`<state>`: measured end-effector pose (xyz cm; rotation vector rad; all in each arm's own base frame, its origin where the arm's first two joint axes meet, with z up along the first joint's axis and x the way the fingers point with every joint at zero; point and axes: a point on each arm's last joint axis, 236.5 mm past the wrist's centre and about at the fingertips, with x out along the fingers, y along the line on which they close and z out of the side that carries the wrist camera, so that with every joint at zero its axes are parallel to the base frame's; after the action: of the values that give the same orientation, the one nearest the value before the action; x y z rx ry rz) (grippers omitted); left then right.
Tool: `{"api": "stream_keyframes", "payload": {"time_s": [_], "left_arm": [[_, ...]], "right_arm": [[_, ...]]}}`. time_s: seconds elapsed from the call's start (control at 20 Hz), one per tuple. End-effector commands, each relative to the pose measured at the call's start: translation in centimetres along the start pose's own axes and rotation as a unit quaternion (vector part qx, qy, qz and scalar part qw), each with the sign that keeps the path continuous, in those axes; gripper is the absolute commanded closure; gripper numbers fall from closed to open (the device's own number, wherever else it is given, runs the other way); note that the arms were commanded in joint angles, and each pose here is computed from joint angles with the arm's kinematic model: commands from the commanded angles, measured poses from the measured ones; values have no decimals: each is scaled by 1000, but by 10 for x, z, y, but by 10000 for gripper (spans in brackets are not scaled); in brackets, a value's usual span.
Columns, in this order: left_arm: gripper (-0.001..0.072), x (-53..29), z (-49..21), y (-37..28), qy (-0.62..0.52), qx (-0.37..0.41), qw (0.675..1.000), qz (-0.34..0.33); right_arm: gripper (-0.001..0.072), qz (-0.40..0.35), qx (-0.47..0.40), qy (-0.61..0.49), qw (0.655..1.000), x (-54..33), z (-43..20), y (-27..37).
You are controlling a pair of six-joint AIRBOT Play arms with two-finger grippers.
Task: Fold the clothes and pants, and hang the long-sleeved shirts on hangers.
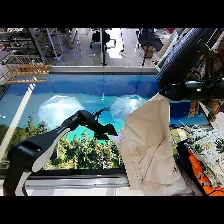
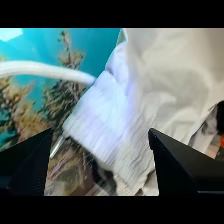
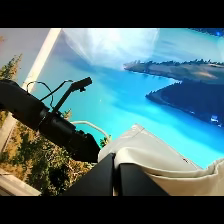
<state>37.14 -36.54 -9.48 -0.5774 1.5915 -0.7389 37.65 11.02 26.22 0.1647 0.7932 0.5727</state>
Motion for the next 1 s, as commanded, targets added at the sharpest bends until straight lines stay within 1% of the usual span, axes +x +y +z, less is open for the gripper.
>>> {"api": "stream_keyframes", "payload": {"time_s": [0.0,0.05,0.1,0.15,0.25,0.45,0.6,0.65,0.75,0.85,0.95], "left_arm": [[42,24,-1,-6,-14,-28,999,12],[240,30,-2,-7,-16,-38,999,13],[531,32,-3,-9,-18,-47,999,14],[682,32,-3,-11,-19,-53,998,12],[691,24,-5,-18,-15,-44,999,8],[694,-15,-5,-50,-30,25,999,-9],[694,-61,-3,-83,-62,92,994,-24],[695,-80,-6,-96,-73,125,989,-29],[695,-125,-14,-125,-105,195,974,-39],[695,-182,-23,-160,-162,261,951,-45],[695,-249,-39,-191,-232,307,922,-47]], "right_arm": [[696,1,-7,2,1000,-1,-1,1],[696,2,-7,4,1000,-1,-2,2],[696,3,-7,8,1000,-1,-4,2],[696,6,-7,19,1000,-1,-9,4],[696,10,-9,36,999,-4,-18,7],[696,2,-21,21,1000,-18,-16,14],[696,-1,-33,5,999,-32,-14,25],[696,-3,-38,-3,999,-38,-14,29],[697,-18,-54,-21,998,-57,-14,37],[697,-70,-76,-44,994,-86,-18,34],[696,-135,-98,-70,984,-121,-23,30]]}}
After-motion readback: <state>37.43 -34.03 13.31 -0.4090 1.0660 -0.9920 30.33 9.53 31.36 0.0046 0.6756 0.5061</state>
